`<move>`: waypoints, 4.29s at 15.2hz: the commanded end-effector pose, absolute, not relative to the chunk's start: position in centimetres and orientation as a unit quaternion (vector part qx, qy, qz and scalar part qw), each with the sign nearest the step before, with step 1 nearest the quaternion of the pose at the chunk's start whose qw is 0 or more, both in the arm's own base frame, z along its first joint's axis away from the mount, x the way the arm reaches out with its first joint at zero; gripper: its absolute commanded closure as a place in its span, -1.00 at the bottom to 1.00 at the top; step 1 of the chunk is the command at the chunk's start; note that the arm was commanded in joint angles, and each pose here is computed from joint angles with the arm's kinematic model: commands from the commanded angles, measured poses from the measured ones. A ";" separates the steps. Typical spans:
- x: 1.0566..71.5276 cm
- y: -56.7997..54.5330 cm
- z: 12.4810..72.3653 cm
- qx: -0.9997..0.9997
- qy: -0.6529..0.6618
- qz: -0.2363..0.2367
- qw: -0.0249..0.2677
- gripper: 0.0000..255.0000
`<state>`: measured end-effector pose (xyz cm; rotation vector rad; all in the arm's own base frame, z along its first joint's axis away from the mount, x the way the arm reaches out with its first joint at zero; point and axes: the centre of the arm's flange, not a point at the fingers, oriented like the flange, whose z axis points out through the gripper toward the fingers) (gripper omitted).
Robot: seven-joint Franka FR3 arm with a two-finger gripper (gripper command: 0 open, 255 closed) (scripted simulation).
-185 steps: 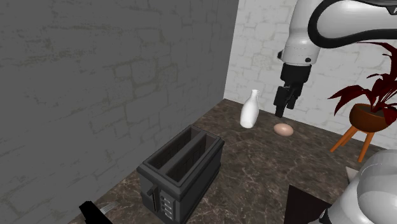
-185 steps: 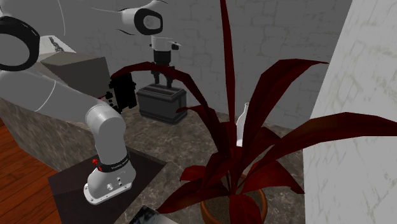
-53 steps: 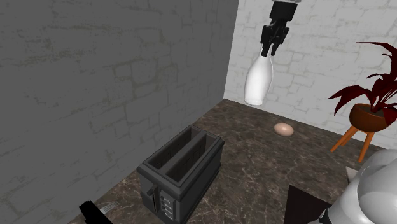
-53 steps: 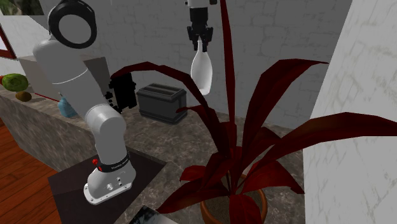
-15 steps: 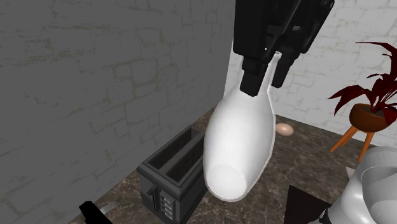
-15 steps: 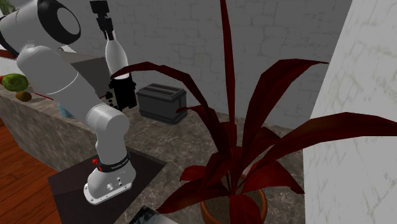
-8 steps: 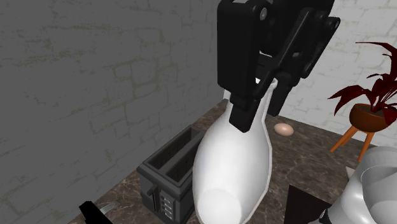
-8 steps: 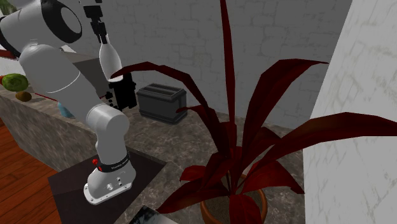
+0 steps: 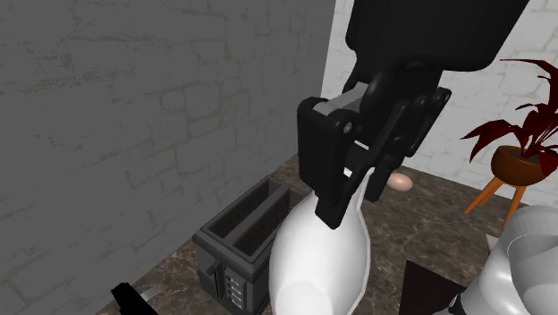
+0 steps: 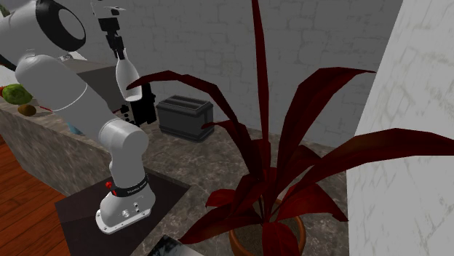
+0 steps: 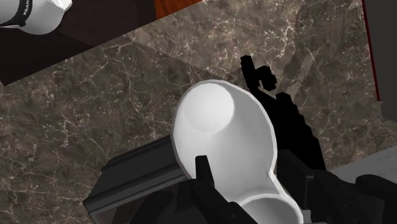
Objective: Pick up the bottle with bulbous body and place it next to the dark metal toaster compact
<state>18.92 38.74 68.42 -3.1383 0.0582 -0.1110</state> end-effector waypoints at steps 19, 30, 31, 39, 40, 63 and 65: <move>19.1 38.8 57.9 -0.999 0.019 -0.036 0.001 1.00; 19.1 38.8 52.0 -0.999 0.019 -0.036 0.001 1.00; 19.1 38.8 51.5 -0.999 0.019 -0.036 0.001 1.00; 19.1 38.8 47.3 -0.999 0.019 -0.036 0.001 1.00; 19.1 38.8 46.8 -0.999 0.019 -0.036 0.001 1.00; 18.8 38.8 47.3 -0.999 0.019 -0.036 0.001 -1.00; 18.7 38.8 48.3 -0.999 0.019 -0.036 0.001 -1.00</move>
